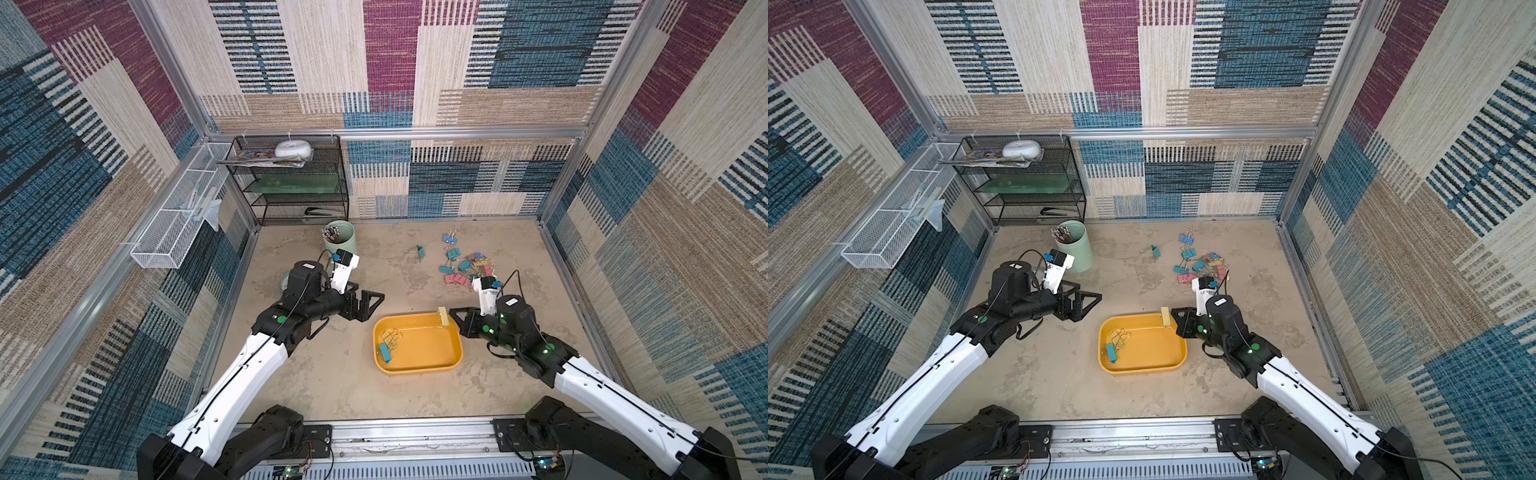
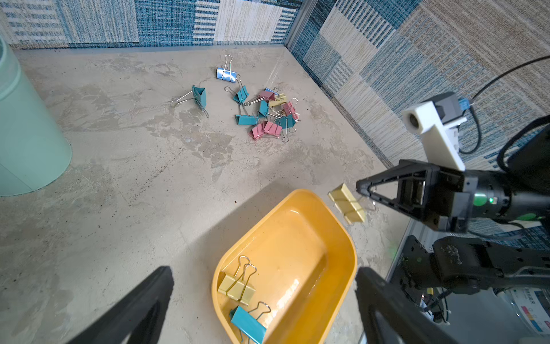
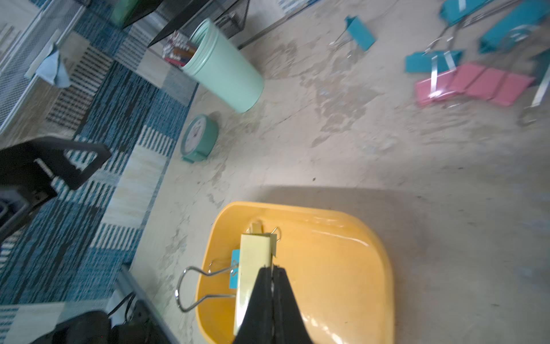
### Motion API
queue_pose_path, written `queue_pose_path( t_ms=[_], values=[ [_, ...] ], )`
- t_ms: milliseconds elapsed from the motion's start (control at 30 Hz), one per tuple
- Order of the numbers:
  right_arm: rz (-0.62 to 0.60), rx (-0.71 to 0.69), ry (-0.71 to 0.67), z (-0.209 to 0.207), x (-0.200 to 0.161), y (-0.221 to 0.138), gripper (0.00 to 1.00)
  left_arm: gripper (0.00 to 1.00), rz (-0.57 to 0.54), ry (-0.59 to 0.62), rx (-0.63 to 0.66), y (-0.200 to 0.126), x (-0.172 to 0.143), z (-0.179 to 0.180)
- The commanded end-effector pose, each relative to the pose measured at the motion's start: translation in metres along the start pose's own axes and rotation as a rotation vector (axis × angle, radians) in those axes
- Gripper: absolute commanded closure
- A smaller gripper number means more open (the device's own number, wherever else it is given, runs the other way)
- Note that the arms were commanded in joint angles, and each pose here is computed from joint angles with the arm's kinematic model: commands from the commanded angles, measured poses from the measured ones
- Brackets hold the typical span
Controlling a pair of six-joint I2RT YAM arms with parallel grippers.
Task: Put the binder clips in the storage box
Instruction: Place the binder clip in the storage box.
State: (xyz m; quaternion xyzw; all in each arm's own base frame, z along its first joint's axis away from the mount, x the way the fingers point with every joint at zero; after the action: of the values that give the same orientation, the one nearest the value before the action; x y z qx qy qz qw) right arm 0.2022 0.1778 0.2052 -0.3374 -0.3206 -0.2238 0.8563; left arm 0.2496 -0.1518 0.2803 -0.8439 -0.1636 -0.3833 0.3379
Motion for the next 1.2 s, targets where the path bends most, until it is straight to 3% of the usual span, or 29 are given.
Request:
queue_pose_path(
  t_ms=[0,300,767,867,1000,1167],
  values=[
    [-0.013,0.197,0.017,0.031,-0.001,0.010,1.00,0.00,-0.019,0.007,-0.020,-0.001,0.005,-0.003],
    [0.175,0.248,-0.123,0.056,-0.048,0.066,1.00,0.00,-0.021,0.013,-0.016,-0.001,0.005,-0.003],
    [0.364,0.209,-0.164,0.049,-0.109,0.120,1.00,0.00,-0.024,0.019,-0.011,-0.002,0.005,-0.002],
    [0.374,0.198,-0.161,0.047,-0.112,0.121,0.95,0.00,-0.024,0.019,-0.009,-0.001,0.004,-0.002],
    [0.361,0.176,-0.165,0.048,-0.106,0.116,0.76,0.00,-0.023,0.019,-0.010,-0.001,0.004,-0.002],
    [0.251,0.075,-0.198,0.048,-0.079,0.098,0.61,0.00,-0.025,0.020,-0.008,-0.002,0.005,-0.002]
  ],
)
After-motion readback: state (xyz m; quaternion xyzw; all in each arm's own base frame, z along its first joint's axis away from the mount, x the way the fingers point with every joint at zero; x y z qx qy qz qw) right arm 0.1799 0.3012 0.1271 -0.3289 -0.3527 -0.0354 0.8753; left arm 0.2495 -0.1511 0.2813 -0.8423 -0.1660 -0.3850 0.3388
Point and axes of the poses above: each gripper's point midway between its finger pads, its own y axis out along the fingers, its own z axis along the line the jaws close on, x = y × z, the point moved 6 cm from there along -y, back along the fingers, and after that the axes turned 6 degrees about -y, right-handed, at the moved point
